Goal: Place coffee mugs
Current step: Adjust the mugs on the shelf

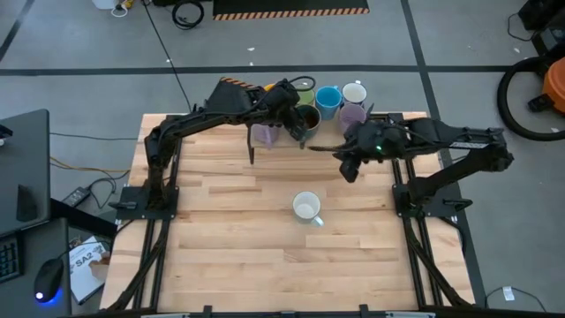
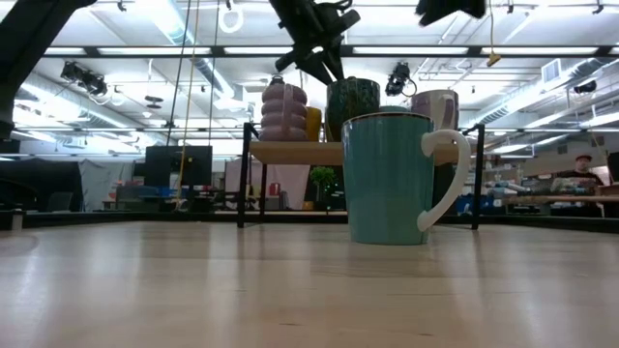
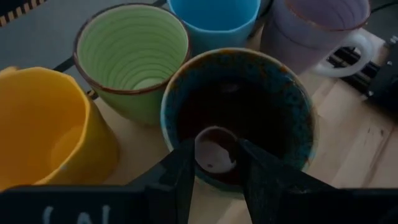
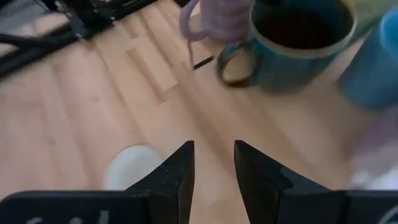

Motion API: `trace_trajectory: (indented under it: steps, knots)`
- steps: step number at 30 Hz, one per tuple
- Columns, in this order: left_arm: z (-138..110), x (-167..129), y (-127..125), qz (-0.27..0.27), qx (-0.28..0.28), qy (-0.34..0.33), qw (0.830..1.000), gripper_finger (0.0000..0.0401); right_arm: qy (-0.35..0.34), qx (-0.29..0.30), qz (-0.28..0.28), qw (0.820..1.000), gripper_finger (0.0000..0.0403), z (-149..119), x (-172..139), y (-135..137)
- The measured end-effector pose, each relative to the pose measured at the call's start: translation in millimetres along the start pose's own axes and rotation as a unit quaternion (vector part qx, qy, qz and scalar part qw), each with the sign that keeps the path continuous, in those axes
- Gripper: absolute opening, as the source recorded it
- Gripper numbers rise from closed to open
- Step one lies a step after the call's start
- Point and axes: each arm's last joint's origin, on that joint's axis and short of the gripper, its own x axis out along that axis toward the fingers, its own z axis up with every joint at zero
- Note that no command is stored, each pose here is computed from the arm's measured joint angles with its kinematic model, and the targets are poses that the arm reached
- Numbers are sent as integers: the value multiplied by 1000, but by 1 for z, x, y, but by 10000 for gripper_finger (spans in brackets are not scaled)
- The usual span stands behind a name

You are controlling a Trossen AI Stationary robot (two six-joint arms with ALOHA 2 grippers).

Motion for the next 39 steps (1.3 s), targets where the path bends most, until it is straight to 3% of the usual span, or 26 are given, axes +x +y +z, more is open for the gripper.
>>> trace_trajectory:
  steps: [5, 13, 17, 25, 39]
  knots:
    - [1, -14, 3, -1, 3, -1, 1000, 123, 6, -117, -38, 992, 118, 12, 22, -11]
    - [8, -55, 11, -9, 31, -26, 999, 123, 47, -279, -88, 955, 118, 24, 58, -28]
    - [9, -73, 22, 6, 45, -28, 999, 123, 75, -327, -108, 936, 118, 27, 76, -33]
    - [13, -115, 42, 23, 71, -56, 996, 123, 110, -349, -178, 913, 118, 31, 107, -45]
    - [15, -162, 57, 57, 96, -111, 988, 123, 119, -374, -194, 899, 118, 39, 128, -60]
